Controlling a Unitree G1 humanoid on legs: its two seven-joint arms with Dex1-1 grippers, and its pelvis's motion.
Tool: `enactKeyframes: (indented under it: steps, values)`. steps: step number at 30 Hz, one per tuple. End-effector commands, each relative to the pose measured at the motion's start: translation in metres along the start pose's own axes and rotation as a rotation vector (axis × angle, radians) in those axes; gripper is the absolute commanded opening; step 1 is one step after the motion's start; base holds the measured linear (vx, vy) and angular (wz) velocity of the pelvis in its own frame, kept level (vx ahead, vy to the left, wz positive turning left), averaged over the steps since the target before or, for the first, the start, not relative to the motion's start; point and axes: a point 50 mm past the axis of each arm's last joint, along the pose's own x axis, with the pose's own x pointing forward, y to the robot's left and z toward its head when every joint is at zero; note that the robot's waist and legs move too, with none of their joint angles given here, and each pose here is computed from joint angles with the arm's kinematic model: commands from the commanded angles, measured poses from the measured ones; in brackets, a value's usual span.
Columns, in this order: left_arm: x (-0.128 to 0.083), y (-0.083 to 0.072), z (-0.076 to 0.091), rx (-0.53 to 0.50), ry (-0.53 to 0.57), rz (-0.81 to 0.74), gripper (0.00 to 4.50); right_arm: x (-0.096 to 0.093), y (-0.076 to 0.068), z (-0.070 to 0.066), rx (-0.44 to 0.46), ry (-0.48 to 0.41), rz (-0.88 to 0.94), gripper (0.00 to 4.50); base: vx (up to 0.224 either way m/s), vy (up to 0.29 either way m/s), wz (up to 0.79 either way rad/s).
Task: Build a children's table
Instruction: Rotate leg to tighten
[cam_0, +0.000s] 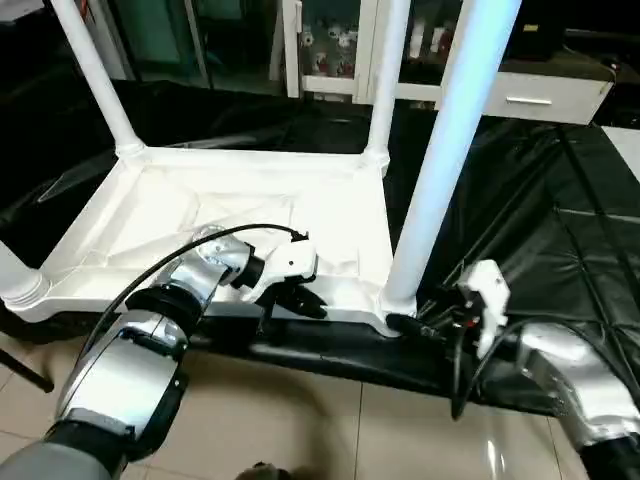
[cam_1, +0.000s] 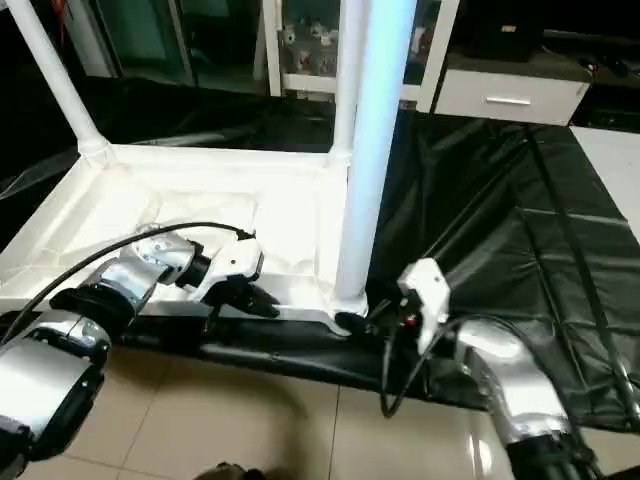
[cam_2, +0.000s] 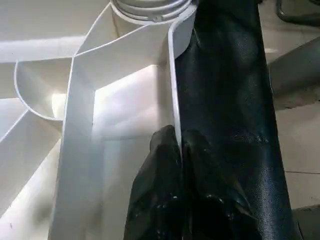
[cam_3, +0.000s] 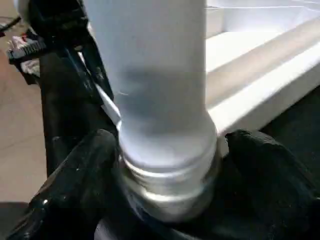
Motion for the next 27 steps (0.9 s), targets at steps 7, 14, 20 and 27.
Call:
enactKeyframes:
  steps: [7,14,20,27]
  values:
    - [0.007,-0.009,-0.008,-0.014,0.053,-0.089,0.00,0.004,-0.005,0.008,0.000,-0.002,0.023,3.09,0.000,0.000,0.00]
    - [0.007,-0.010,-0.009,-0.023,0.050,-0.086,0.00,0.000,-0.007,0.002,-0.002,0.031,0.023,2.70,0.000,0.000,0.00]
    - [0.019,0.006,-0.004,-0.094,0.012,0.192,0.00,0.018,-0.024,-0.002,0.027,-0.038,-0.349,2.67,0.000,0.000,0.00]
    - [0.033,0.021,0.012,-0.165,-0.055,0.405,0.00,0.052,-0.021,-0.011,0.147,-0.044,-0.624,2.66,0.000,0.000,0.00]
